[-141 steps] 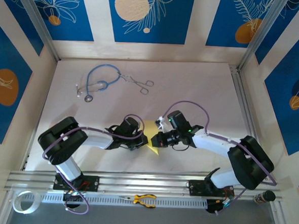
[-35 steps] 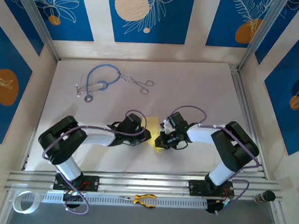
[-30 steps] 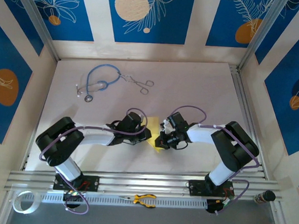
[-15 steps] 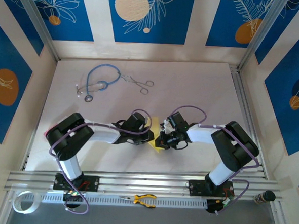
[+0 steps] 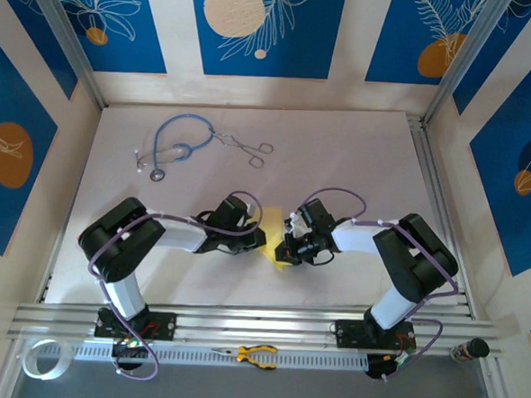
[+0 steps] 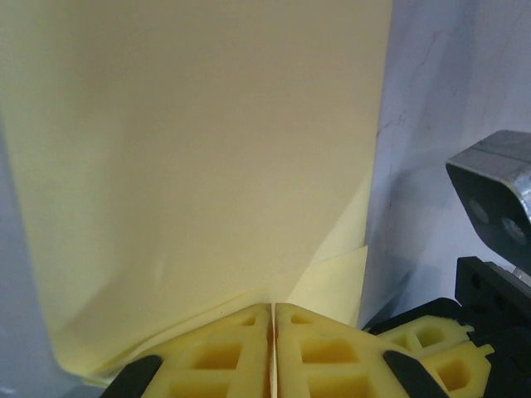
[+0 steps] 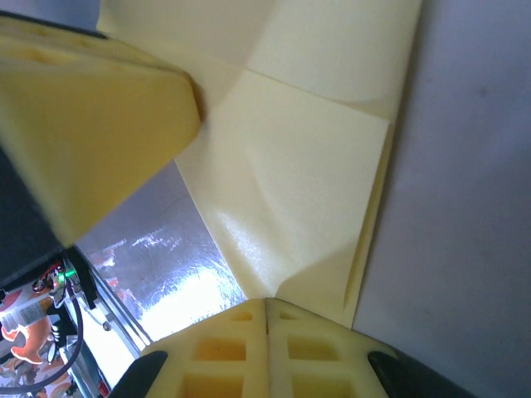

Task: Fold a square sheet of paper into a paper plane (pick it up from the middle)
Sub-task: Third fold the triangle at the center of the table.

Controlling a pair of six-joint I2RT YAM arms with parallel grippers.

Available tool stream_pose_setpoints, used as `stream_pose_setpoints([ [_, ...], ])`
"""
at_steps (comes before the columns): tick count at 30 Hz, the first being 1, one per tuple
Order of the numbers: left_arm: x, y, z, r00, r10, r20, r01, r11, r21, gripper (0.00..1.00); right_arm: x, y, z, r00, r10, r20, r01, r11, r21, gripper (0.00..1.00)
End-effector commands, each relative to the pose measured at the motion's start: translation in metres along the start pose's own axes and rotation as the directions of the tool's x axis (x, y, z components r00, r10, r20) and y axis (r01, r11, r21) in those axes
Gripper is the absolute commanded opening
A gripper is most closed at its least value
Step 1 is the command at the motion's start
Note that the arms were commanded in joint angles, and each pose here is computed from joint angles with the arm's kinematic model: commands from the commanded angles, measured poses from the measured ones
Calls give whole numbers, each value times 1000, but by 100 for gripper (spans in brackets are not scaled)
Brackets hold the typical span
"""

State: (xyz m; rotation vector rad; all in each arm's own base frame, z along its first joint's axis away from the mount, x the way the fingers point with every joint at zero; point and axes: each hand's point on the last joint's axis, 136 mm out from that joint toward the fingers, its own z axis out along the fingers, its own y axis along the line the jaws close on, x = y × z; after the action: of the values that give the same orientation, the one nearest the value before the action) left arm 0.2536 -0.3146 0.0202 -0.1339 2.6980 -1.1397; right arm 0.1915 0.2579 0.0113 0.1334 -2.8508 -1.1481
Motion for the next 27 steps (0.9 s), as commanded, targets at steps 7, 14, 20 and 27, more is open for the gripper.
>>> stream_pose_setpoints([
  [7, -21, 50, -15, 999, -31, 43, 37, 991, -132, 12, 28, -47, 8, 992, 102, -71, -89, 983, 163, 0],
  [14, -32, 58, -28, 997, -35, 72, 46, 987, -155, 12, 26, -46, 8, 993, 100, -65, -88, 983, 161, 0],
  [20, -46, 37, -38, 993, -10, 121, 24, 993, -116, 12, 24, -43, 8, 993, 98, -66, -88, 985, 152, 0],
  [27, -46, -6, -47, 990, 23, 140, -21, 1000, -13, 13, 21, -37, 6, 994, 89, -61, -80, 987, 140, 0],
])
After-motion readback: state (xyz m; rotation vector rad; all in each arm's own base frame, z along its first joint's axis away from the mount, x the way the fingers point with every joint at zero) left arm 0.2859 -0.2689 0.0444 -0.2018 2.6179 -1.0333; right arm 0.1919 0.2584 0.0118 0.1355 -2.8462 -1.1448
